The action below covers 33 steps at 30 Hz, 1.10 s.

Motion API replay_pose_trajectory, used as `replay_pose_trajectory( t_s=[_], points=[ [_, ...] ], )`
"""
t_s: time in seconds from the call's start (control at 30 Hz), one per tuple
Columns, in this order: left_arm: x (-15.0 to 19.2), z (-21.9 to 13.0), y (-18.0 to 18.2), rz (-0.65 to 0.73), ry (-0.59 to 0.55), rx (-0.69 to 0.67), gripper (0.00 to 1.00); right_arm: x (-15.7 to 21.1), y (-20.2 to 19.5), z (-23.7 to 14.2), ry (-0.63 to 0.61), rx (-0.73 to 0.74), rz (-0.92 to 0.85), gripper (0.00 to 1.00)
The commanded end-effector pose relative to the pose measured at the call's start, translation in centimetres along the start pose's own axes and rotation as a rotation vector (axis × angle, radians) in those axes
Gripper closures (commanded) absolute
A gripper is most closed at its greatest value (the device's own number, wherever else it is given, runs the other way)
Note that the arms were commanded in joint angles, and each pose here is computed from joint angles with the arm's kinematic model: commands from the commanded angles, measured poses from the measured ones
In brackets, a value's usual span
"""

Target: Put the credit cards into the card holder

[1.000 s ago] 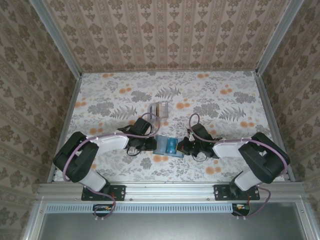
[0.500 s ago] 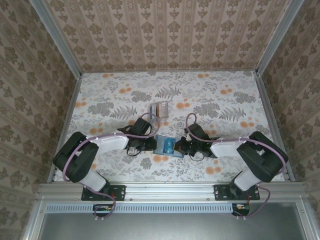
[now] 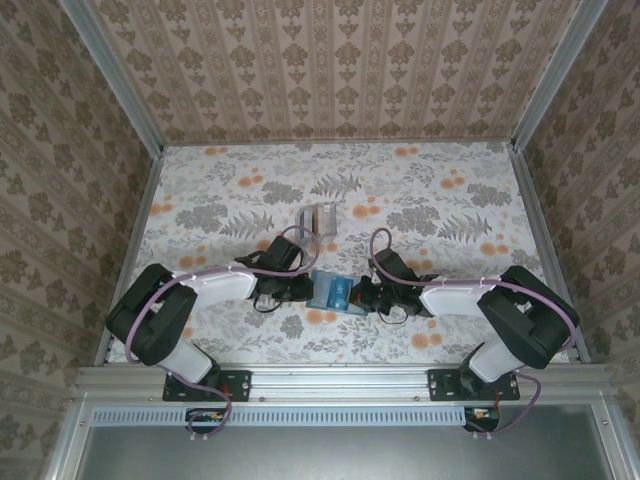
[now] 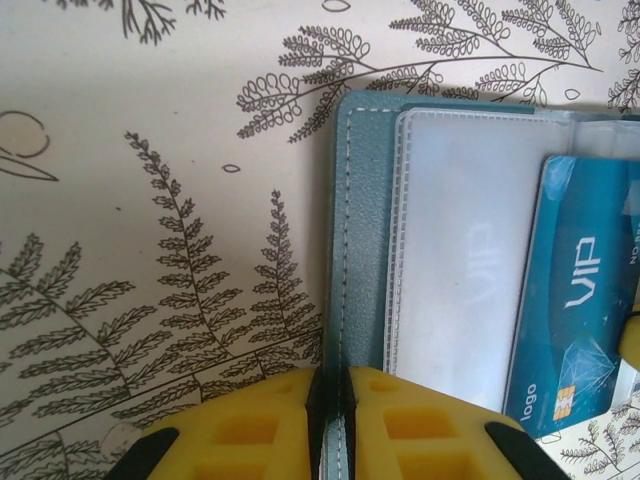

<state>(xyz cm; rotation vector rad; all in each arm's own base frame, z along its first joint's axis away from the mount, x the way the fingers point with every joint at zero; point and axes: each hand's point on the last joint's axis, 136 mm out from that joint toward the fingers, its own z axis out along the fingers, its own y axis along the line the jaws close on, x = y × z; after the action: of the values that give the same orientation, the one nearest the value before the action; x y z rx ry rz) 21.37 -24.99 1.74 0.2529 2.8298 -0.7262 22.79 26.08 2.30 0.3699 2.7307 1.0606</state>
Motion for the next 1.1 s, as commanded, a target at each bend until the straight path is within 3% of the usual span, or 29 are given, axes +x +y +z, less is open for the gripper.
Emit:
replay_pose_trajectory(
  t_s=[0.0, 0.77, 1.07],
  points=[
    [1.3, 0.8, 1.2, -0.011, 0.026, -0.039, 0.84, 0.3, -0.5, 0.0, 0.008, 0.039, 0.011, 1.00],
    [1.2, 0.6, 1.4, -0.016, 0.018, -0.047, 0.84, -0.6, -0.8, -2.1, -0.021, 0.117, -0.040, 1.00],
    [1.1, 0.9, 1.0, -0.021, 0.014, -0.025, 0.85, -0.7, -0.1, -0.5, 0.022, 0.095, -0.041, 1.00]
  ],
)
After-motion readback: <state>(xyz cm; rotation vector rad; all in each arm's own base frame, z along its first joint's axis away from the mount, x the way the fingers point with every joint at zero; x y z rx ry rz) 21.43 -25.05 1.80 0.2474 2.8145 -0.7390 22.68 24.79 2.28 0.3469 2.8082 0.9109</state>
